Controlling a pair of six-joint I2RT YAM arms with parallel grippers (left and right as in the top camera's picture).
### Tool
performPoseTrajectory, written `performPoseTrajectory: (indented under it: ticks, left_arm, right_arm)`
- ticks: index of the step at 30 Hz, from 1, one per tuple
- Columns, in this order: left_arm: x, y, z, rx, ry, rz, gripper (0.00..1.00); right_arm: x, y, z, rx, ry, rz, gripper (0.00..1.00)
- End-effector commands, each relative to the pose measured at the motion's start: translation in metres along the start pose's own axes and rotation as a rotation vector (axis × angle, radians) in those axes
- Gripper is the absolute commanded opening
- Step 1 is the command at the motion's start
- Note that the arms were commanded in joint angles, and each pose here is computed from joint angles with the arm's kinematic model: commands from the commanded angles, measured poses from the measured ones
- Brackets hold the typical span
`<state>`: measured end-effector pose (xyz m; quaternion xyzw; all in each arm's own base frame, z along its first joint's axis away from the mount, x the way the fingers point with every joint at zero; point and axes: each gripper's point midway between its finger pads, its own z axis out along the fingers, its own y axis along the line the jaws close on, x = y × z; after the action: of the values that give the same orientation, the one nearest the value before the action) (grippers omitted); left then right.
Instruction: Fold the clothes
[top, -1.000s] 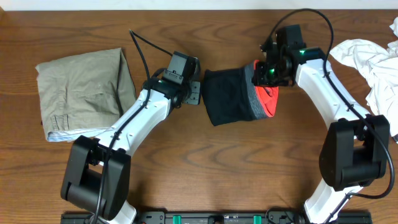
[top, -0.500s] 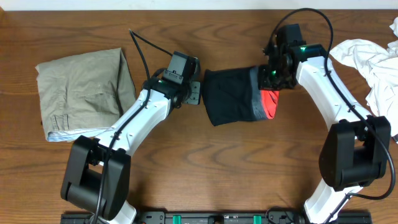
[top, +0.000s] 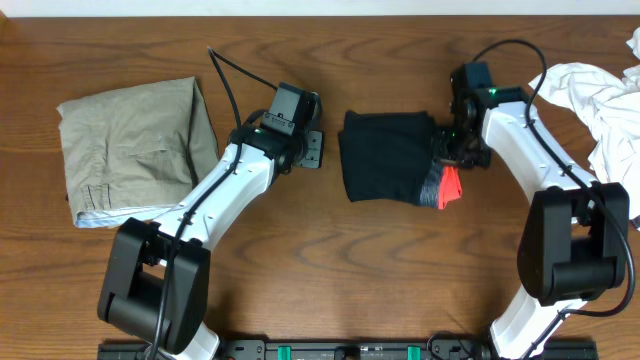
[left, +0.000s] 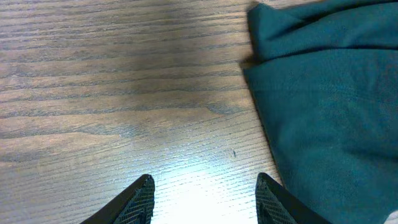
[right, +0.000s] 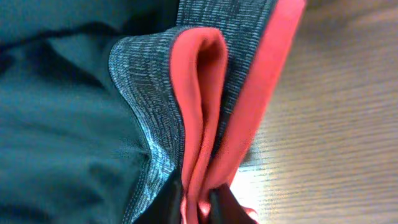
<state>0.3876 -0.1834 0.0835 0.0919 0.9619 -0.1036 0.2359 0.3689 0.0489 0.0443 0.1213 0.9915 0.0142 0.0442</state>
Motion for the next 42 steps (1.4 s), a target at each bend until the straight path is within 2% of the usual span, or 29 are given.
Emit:
performPoseTrajectory:
  ticks: [1, 4, 10, 13, 19, 23, 25, 26, 30, 36, 42]
  left_arm:
    - [-0.011, 0.003, -0.009, -0.016, -0.033, 0.024, 0.53]
    - [-0.010, 0.004, -0.009, -0.017, -0.029, 0.024, 0.53]
    - [-0.008, 0.004, -0.009, -0.019, -0.022, 0.024, 0.53]
    - [-0.008, 0.004, -0.009, -0.019, -0.021, 0.024, 0.53]
    - [-0.007, 0.004, -0.009, -0.020, -0.018, 0.024, 0.53]
    - [-0.006, 0.005, -0.009, -0.021, -0.012, 0.024, 0.53]
    - [-0.005, 0.005, -0.009, -0.022, -0.008, 0.023, 0.53]
    - [-0.004, 0.005, -0.009, -0.022, -0.007, 0.023, 0.53]
    - [-0.003, 0.005, -0.009, -0.023, -0.002, 0.023, 0.53]
    - [-0.003, 0.005, -0.009, -0.024, 0.000, 0.023, 0.53]
    - [-0.003, 0.007, -0.009, -0.034, -0.003, 0.046, 0.53]
  right_arm:
    - [0.007, -0.009, 0.003, 0.022, -0.006, 0.042, 0.26]
    - [0.014, -0.007, 0.012, 0.001, 0.010, 0.047, 0.45]
    - [0.029, -0.012, 0.028, 0.008, 0.041, 0.118, 0.51]
    - [0.037, -0.015, 0.037, 0.014, 0.055, 0.159, 0.57]
    - [0.050, 0.000, 0.054, -0.098, 0.080, 0.181, 0.57]
    - [0.055, 0.014, 0.062, -0.186, 0.088, 0.179, 0.52]
    - [0.057, 0.012, 0.063, -0.182, 0.092, 0.187, 0.45]
    - [0.057, 0.012, 0.063, -0.182, 0.092, 0.187, 0.39]
    - [0.057, 0.012, 0.063, -0.180, 0.091, 0.203, 0.02]
    - [0.051, 0.006, 0.057, -0.161, 0.067, 0.215, 0.01]
    - [0.019, -0.009, 0.002, -0.114, -0.075, 0.179, 0.01]
